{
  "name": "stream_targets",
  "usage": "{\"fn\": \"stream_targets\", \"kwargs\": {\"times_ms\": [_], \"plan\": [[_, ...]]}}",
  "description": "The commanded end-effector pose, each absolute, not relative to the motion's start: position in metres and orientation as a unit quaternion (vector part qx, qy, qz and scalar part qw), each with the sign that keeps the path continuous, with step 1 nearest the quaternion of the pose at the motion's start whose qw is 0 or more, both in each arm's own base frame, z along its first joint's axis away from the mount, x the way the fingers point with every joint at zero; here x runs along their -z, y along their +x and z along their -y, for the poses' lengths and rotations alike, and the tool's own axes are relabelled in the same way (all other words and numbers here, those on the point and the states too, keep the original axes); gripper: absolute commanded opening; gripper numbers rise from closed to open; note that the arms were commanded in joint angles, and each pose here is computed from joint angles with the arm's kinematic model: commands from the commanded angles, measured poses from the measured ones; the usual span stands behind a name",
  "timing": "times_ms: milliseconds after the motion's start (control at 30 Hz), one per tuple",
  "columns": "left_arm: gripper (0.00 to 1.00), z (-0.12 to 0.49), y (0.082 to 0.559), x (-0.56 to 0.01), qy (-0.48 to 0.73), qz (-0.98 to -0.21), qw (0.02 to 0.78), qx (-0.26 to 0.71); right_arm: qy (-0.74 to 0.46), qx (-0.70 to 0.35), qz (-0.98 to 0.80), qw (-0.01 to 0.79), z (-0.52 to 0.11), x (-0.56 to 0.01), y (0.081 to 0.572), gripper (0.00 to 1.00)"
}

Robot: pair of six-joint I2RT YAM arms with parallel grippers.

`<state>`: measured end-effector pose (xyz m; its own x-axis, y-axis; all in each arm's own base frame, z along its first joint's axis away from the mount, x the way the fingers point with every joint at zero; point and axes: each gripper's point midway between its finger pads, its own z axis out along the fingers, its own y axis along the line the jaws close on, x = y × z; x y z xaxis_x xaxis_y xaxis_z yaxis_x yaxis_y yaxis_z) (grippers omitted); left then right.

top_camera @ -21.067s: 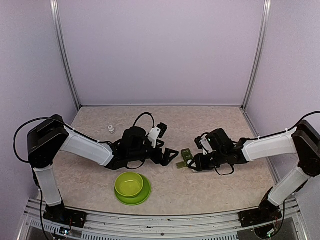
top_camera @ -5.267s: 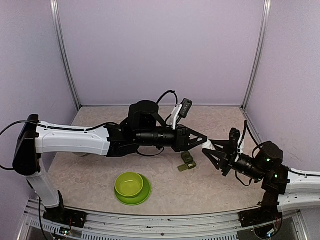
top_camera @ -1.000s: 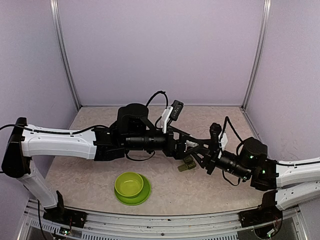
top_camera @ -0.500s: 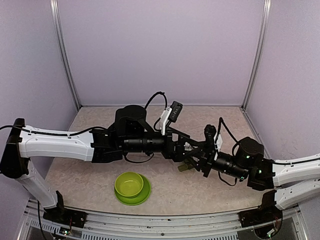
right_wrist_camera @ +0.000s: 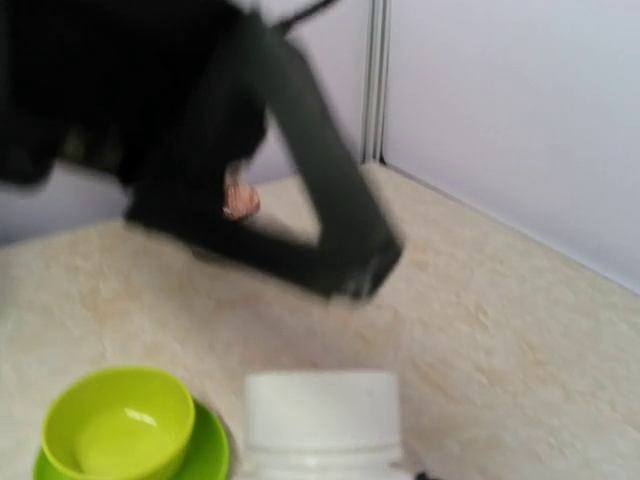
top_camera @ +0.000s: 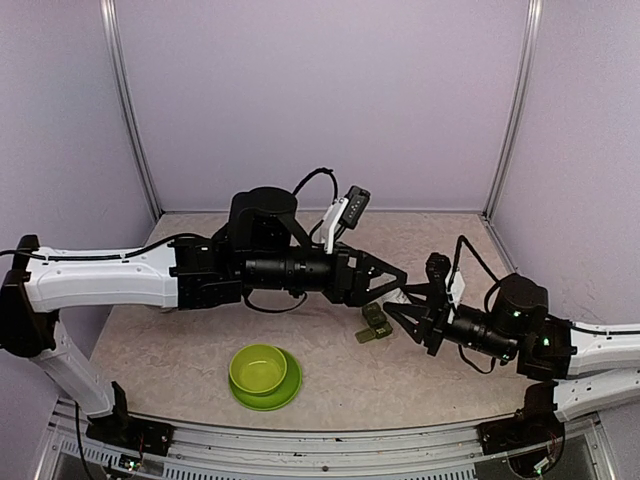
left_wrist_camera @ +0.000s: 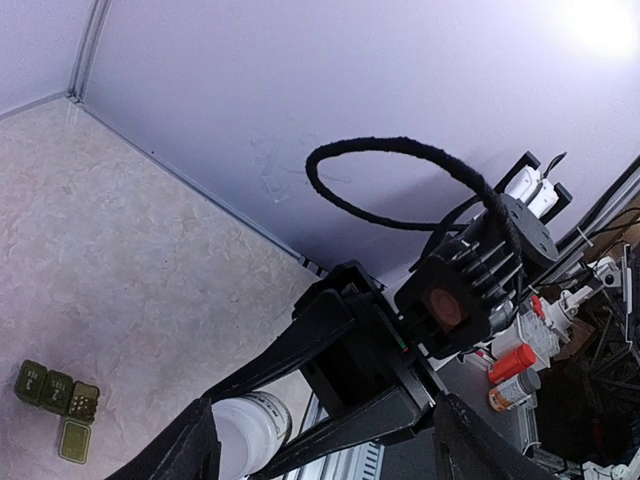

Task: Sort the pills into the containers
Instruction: Screw the lid of the pill bottle onto the pill bottle.

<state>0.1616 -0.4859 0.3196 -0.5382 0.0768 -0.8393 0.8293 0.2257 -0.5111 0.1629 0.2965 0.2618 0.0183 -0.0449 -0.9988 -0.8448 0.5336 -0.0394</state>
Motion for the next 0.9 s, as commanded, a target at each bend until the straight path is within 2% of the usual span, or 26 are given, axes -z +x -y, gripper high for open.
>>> {"fn": "stream_targets", "kwargs": {"times_ms": [0, 67, 200, 300, 867], "plan": [[0.68, 0.488, 0.165, -0.309, 0.329, -0.720, 0.323, 0.519, -0.374, -0.297, -0.622, 0.620, -0.293, -0.269, 0.163, 0.00], [0.65, 0.488, 0.165, -0.306, 0.329, -0.723, 0.315, 0.520, -0.373, -0.294, -0.622, 0.622, -0.291, -0.271, 0.163, 0.00], [0.71, 0.486, 0.169, -0.293, 0.325, -0.737, 0.304, 0.509, -0.375, -0.301, -0.614, 0.626, -0.288, -0.276, 0.159, 0.00], [0.71, 0.484, 0.174, -0.287, 0.321, -0.741, 0.297, 0.509, -0.377, -0.305, -0.608, 0.629, -0.286, -0.279, 0.157, 0.00], [0.49, 0.496, 0.166, -0.278, 0.338, -0.730, 0.254, 0.537, -0.392, -0.300, -0.605, 0.625, -0.290, -0.279, 0.155, 0.00]]}}
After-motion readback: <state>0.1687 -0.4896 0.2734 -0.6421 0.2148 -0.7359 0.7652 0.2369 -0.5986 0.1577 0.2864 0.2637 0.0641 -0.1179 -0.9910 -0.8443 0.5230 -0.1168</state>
